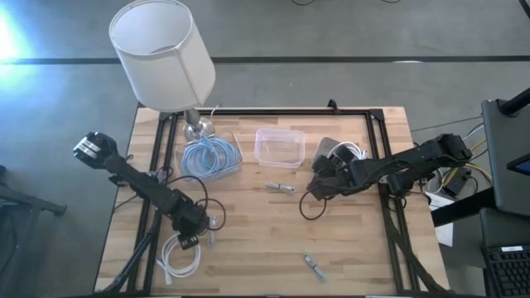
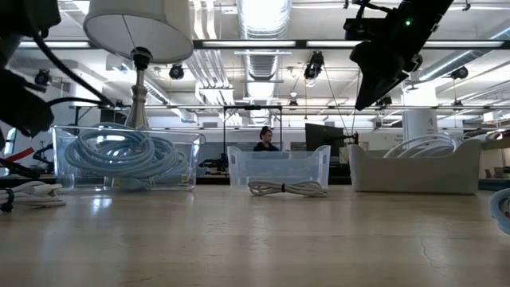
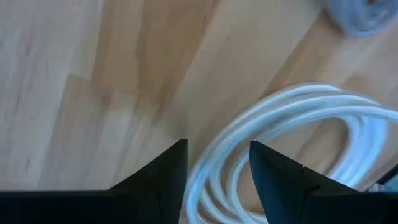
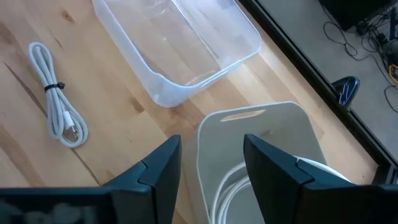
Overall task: Pick & Place USB Port
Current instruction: Put the white HDMI cable into the gray bin
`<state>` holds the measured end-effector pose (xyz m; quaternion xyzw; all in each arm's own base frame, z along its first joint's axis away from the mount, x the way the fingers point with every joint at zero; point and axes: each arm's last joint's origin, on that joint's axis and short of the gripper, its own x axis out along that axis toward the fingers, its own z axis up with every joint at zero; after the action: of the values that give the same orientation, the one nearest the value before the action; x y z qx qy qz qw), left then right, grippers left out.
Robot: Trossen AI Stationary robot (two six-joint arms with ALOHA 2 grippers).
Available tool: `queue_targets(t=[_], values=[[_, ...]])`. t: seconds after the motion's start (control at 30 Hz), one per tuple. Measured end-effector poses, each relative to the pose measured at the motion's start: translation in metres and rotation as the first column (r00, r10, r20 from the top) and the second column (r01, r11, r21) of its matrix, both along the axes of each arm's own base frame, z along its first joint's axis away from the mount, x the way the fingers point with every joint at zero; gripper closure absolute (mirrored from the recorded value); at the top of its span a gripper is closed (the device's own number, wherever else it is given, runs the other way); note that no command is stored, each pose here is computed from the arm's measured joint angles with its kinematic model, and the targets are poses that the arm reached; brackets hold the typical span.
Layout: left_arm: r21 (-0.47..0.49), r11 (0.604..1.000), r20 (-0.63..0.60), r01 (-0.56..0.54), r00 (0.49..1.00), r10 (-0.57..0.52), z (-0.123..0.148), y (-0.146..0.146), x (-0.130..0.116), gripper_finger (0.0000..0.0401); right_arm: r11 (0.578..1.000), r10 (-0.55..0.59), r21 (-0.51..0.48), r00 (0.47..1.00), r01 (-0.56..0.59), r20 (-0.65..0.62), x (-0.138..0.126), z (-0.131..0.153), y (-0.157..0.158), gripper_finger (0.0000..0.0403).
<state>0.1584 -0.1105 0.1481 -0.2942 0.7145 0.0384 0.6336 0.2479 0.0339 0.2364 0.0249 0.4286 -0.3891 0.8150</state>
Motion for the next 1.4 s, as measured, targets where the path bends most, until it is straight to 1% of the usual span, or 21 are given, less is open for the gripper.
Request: queue_targets(t=[0.13, 0.23, 0.3, 0.4, 0.5, 0.67, 0.7, 0.8, 0.9, 1.0, 1.1, 1.17, 1.23, 1.3, 1.4], values=[[0.015, 1.0, -0.031, 0.001, 1.0, 0.0, -0.011, 0.005, -0.008, 0.0227, 1.0, 0.0, 0.0, 1.0, 0.0, 0.002, 0.0, 0.0, 0.0, 0.0236], [0.045, 0.999, -0.034, 0.015, 0.999, -0.013, -0.016, 0.008, -0.012, 0.0227, 1.0, 0.0, 0.001, 1.0, 0.0, 0.003, 0.0, 0.0, 0.0, 0.0234], [0.059, 0.998, -0.015, 0.038, 0.999, -0.037, -0.018, 0.009, -0.012, 0.0227, 1.0, 0.0, 0.001, 1.0, 0.0, 0.003, 0.0, 0.0, 0.0, 0.0234], [0.052, 0.995, 0.018, 0.081, 0.996, -0.082, -0.019, 0.009, -0.012, 0.0235, 1.0, 0.003, 0.0, 1.0, -0.003, 0.002, 0.0, 0.0, 0.0, 0.0238], [0.062, 0.993, 0.029, 0.096, 0.995, -0.098, -0.019, 0.009, -0.011, 0.027, 1.0, 0.005, -0.001, 1.0, -0.005, 0.002, 0.001, 0.0, 0.0, 0.0241], [0.058, 0.991, 0.102, 0.121, 0.987, -0.126, -0.018, 0.006, -0.006, 0.0371, 1.0, 0.005, 0.001, 1.0, -0.005, 0.01, 0.001, 0.0, 0.0, 0.0242], [0.063, 0.991, 0.115, 0.118, 0.985, -0.125, -0.017, 0.006, -0.005, 0.0382, 1.0, 0.006, 0.002, 1.0, -0.006, 0.017, 0.002, 0.0, 0.0, 0.0241], [0.093, 0.989, 0.159, 0.116, 0.979, -0.13, -0.011, 0.005, 0.001, 0.038, 1.0, 0.012, 0.005, 0.999, -0.012, 0.041, 0.005, 0.001, 0.001, 0.0237], [0.131, 0.983, 0.197, 0.13, 0.968, -0.155, 0.0, 0.002, 0.009, 0.0374, 0.999, 0.054, -0.004, 0.997, -0.054, 0.064, 0.009, 0.003, 0.002, 0.0233], [0.237, 0.96, 0.188, 0.146, 0.963, -0.193, 0.017, 0.003, 0.014, 0.0382, 0.995, 0.1, 0.002, 0.99, -0.101, 0.099, 0.015, 0.005, 0.004, 0.023], [0.347, 0.928, 0.218, 0.139, 0.95, -0.224, 0.041, 0.002, 0.023, 0.0387, 0.988, 0.153, 0.014, 0.98, -0.156, 0.125, 0.02, 0.007, 0.006, 0.0229], [0.415, 0.903, 0.253, 0.115, 0.938, -0.236, 0.058, 0.003, 0.03, 0.0386, 0.982, 0.181, 0.033, 0.973, -0.187, 0.14, 0.023, 0.008, 0.007, 0.0229], [0.464, 0.883, 0.329, 0.068, 0.913, -0.243, 0.075, 0.001, 0.04, 0.0379, 0.974, 0.215, 0.042, 0.966, -0.224, 0.146, 0.025, 0.009, 0.008, 0.0228], [0.518, 0.855, 0.392, 0.028, 0.881, -0.266, 0.09, 0.002, 0.047, 0.0374, 0.962, 0.258, 0.052, 0.955, -0.268, 0.148, 0.027, 0.01, 0.01, 0.0225], [0.601, 0.799, 0.423, 0.019, 0.841, -0.338, 0.104, 0.002, 0.058, 0.0374, 0.937, 0.329, 0.067, 0.929, -0.344, 0.169, 0.03, 0.012, 0.014, 0.022]])
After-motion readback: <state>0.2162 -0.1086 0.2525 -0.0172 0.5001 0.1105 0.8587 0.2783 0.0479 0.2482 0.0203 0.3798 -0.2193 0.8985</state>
